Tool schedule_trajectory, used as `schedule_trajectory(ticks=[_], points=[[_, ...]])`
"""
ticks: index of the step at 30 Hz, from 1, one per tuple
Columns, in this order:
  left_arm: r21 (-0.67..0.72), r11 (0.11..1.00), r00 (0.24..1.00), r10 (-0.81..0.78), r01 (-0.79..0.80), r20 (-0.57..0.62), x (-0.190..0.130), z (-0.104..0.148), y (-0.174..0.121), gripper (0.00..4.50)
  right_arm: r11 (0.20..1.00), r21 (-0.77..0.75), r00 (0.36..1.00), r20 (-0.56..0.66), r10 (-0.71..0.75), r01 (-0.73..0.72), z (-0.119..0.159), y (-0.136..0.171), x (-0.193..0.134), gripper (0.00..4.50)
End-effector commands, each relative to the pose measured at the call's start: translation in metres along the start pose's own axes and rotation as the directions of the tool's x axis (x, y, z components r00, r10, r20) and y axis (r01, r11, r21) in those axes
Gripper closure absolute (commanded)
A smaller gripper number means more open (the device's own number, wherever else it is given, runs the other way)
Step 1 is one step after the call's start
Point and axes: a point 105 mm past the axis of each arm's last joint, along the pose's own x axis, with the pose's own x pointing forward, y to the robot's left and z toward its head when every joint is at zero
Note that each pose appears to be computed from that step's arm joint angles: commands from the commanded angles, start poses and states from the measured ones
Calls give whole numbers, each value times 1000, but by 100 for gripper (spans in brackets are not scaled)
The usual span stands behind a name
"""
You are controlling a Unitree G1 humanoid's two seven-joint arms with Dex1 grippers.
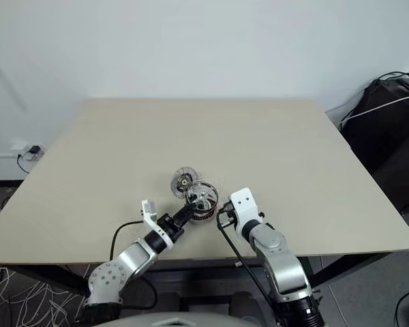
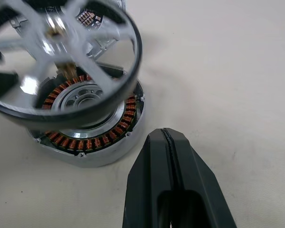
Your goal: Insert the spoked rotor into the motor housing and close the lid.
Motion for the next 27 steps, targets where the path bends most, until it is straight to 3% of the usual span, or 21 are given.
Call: schedule_trajectory(ticks=[1,27], points=[[7,1000,1000,-20,20,-8,6,1,-6,407,1000,1,999,50,-14,14,14,-3,-4,450],[-8,1000,1000,-22,22,-14,23,-7,-1,407,1000,-7,999,48,-16,17,14,-4,-4,450]])
